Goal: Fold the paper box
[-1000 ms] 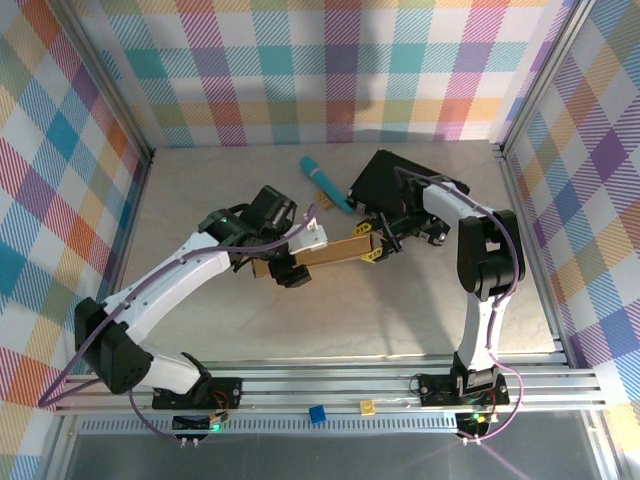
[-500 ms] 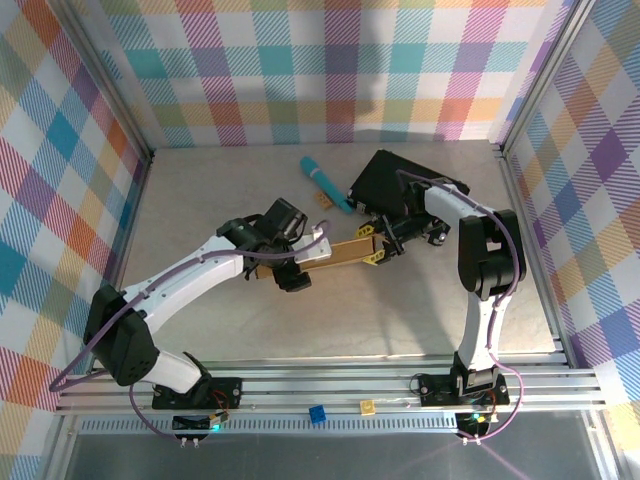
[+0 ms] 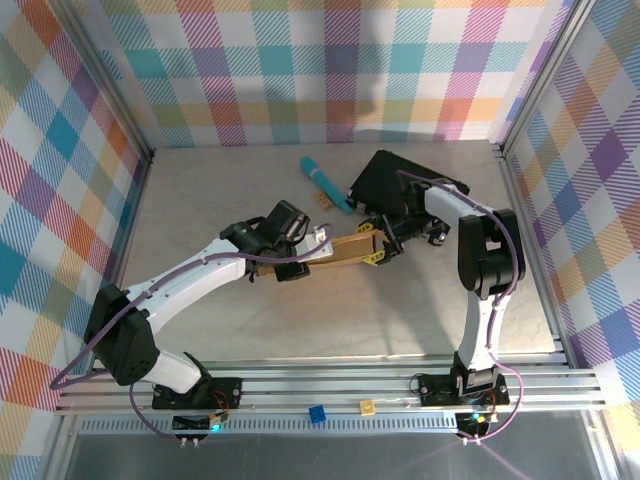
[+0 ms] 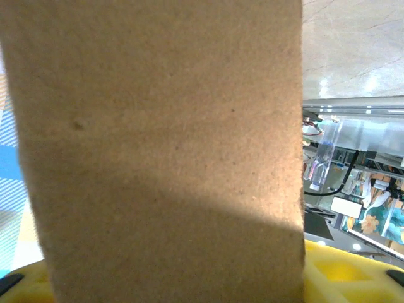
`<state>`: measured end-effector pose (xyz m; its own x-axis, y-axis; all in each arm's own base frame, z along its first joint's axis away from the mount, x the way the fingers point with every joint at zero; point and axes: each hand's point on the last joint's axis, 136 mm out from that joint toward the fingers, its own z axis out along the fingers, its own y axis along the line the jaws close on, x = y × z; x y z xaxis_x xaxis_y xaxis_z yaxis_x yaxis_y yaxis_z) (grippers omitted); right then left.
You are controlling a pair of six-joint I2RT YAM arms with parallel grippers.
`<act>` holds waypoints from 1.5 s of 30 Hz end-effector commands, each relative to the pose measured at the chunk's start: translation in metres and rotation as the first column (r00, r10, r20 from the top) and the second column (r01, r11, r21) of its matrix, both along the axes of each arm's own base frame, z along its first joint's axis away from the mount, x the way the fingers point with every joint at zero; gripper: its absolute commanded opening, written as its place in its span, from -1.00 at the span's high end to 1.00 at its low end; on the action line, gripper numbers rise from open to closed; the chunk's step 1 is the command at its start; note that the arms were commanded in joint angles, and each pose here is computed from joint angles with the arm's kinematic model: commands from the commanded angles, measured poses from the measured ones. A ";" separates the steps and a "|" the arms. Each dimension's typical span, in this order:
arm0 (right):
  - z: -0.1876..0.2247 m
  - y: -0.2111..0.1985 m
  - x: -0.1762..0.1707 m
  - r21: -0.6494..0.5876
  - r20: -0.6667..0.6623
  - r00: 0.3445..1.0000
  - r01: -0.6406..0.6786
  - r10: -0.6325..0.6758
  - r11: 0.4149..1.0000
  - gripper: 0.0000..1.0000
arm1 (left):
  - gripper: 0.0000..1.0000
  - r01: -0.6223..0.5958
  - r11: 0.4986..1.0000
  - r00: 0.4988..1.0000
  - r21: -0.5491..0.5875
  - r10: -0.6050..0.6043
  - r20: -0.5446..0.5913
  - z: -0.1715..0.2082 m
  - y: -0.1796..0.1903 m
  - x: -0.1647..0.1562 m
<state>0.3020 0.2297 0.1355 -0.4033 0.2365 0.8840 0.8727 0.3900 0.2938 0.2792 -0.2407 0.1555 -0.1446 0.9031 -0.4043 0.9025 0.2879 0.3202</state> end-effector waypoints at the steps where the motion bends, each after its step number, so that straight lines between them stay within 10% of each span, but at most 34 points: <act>1: -0.008 -0.005 0.007 -0.049 0.001 1.000 0.007 -0.007 0.999 -0.27 | 0.10 0.023 1.000 0.998 0.008 -0.022 -0.060 -0.011 0.000 -0.012; 10: 0.027 -0.036 0.035 -0.201 0.260 0.963 -0.018 0.071 0.979 -0.57 | 0.06 0.015 1.000 0.994 -0.010 -0.016 -0.107 0.005 0.007 -0.018; 14: 0.056 -0.079 0.053 -0.411 0.511 0.833 0.023 0.210 0.911 -0.57 | 0.06 0.007 0.999 0.983 -0.044 -0.015 -0.182 0.013 0.016 -0.030; 20: 0.125 -0.086 0.078 -0.482 0.868 0.242 0.201 0.434 0.853 -0.27 | 0.04 -0.019 0.999 0.969 -0.047 0.006 -0.246 0.009 0.032 -0.042; 26: 0.145 -0.033 0.035 -0.479 0.772 -0.463 0.024 0.434 0.877 -0.13 | 0.00 -0.028 0.998 0.961 -0.050 0.013 -0.276 0.012 0.043 -0.046; 28: 0.138 -0.023 0.016 -0.540 0.687 -0.601 -0.044 0.409 0.840 -0.12 | 0.00 -0.031 0.999 0.960 -0.042 0.018 -0.278 0.011 0.046 -0.046; 35: 0.096 -0.014 -0.010 -0.710 0.574 -0.700 -0.167 0.425 0.684 -0.10 | 0.00 -0.042 0.998 0.959 -0.044 0.028 -0.283 0.008 0.048 -0.044; 45: 0.078 -0.003 -0.016 -0.765 0.552 -0.694 -0.199 0.463 0.613 0.00 | -0.04 -0.054 0.998 0.962 -0.042 0.040 -0.271 0.009 0.049 -0.041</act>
